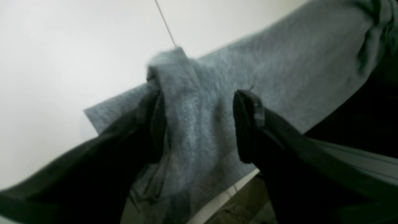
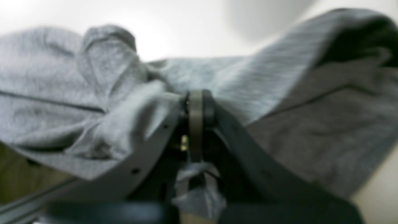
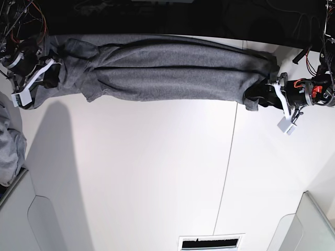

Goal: Layout the t-shirt on the table in an organized manner, then fold the t-shirt properly
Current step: 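Hold the folded strip ends with both grippers and straighten it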

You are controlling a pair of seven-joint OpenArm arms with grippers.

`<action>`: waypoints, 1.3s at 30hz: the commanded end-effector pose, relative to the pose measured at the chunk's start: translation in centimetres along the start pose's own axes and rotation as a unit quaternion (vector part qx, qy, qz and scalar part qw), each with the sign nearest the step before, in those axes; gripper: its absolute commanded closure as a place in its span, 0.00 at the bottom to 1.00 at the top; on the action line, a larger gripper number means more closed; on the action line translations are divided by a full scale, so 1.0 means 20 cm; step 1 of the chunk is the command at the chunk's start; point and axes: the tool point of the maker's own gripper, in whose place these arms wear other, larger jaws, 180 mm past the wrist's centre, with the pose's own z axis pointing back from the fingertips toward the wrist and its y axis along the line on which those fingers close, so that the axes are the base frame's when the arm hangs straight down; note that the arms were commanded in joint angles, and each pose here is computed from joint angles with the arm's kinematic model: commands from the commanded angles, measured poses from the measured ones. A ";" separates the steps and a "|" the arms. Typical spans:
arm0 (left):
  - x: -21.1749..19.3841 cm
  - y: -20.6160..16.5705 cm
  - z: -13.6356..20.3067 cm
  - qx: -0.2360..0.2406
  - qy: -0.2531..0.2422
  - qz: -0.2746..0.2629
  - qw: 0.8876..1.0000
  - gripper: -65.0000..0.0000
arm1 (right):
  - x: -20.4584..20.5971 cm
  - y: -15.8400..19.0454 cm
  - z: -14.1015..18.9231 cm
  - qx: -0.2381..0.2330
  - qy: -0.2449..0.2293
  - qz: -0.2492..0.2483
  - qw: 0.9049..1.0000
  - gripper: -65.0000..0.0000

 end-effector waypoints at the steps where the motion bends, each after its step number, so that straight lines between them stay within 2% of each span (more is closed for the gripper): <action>1: 0.04 0.00 0.04 -0.001 -0.012 -0.004 1.000 0.45 | -0.01 -0.03 0.02 -0.002 -0.001 -0.001 1.000 1.00; 5: 0.09 0.02 0.07 0.000 -0.035 0.006 0.999 0.45 | -0.14 -0.07 -0.04 0.001 0.022 -0.039 0.999 1.00; 8: 0.16 0.08 0.16 0.015 -0.074 0.023 0.997 0.45 | -0.22 -0.09 -0.07 0.001 0.030 -0.063 0.998 1.00; 11: 0.14 0.15 0.27 0.031 -0.098 0.054 0.993 0.45 | -0.28 -0.10 -0.08 0.003 0.042 -0.076 0.996 1.00; 15: 0.05 0.23 0.37 0.062 -0.122 0.087 0.987 0.45 | -0.23 -0.06 -0.09 0.023 0.021 -0.095 0.995 1.00; 19: -0.04 0.26 0.41 0.072 -0.162 0.134 0.975 0.45 | -0.17 -0.05 -0.10 0.031 0.006 -0.097 0.995 1.00; 26: -0.14 0.18 0.26 0.059 -0.171 0.165 0.970 0.39 | -0.14 -0.05 -0.11 0.034 0.006 -0.093 0.995 1.00; 33: -0.24 0.22 0.21 0.103 -0.133 0.136 0.976 0.39 | -0.14 -0.05 -0.11 0.035 0.009 -0.093 0.995 1.00; 39: -0.27 0.16 0.15 0.086 -0.114 0.131 0.981 0.39 | -0.14 -0.04 -0.11 0.038 0.006 -0.097 0.995 1.00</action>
